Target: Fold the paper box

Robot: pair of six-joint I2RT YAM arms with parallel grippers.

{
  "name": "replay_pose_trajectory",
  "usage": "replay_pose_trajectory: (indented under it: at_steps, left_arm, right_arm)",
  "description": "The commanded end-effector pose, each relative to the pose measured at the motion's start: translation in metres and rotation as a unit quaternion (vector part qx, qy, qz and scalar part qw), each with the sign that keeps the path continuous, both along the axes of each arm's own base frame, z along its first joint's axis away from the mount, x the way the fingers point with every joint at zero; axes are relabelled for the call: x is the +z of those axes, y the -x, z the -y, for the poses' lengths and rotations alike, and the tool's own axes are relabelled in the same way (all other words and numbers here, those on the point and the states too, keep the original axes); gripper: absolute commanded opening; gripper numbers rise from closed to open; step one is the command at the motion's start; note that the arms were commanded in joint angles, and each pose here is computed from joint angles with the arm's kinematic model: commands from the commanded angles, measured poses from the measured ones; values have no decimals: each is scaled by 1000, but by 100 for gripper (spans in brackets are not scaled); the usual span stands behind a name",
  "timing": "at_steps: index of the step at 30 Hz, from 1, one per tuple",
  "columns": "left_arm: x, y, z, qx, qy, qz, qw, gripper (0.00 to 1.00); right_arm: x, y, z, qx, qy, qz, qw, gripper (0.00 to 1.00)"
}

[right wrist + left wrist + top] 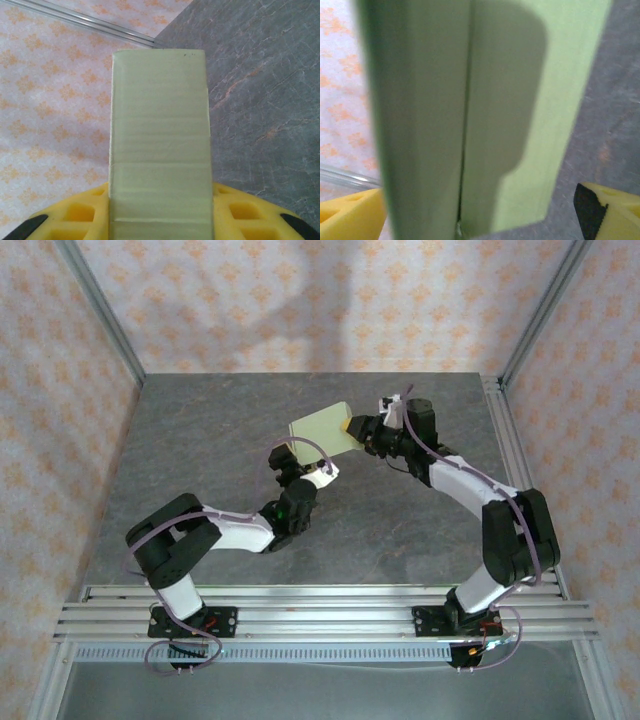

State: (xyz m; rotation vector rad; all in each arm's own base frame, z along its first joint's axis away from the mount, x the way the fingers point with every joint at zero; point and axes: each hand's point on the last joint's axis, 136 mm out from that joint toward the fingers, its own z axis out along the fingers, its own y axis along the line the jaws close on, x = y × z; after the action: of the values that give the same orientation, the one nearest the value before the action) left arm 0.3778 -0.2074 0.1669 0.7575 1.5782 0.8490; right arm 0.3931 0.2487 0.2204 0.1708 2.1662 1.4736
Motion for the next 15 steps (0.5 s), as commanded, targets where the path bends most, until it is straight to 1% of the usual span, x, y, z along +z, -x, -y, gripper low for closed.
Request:
replay_pose_trajectory:
  at_steps: [1,2,5,8,10,15]
  left_arm:
    - [26,-4,-1,27,27,47,998,93]
    - [26,-4,0,26,29,48,998,92]
    - [28,-5,1,27,37,52,998,79]
    - [30,-6,5,14,45,49,998,72]
    - [30,-7,8,11,45,45,998,65]
    - [29,-9,10,10,42,40,998,52]
  right_arm:
    - [8,10,0,6,-16,-9,1000,34]
    - [8,11,0,5,-18,-10,1000,34]
    - [7,13,1,3,-21,-16,1000,34]
    - [5,15,1,3,-20,-20,1000,34]
    - [2,16,1,2,-19,-24,1000,34]
    - [-2,16,-1,3,-25,-29,999,34]
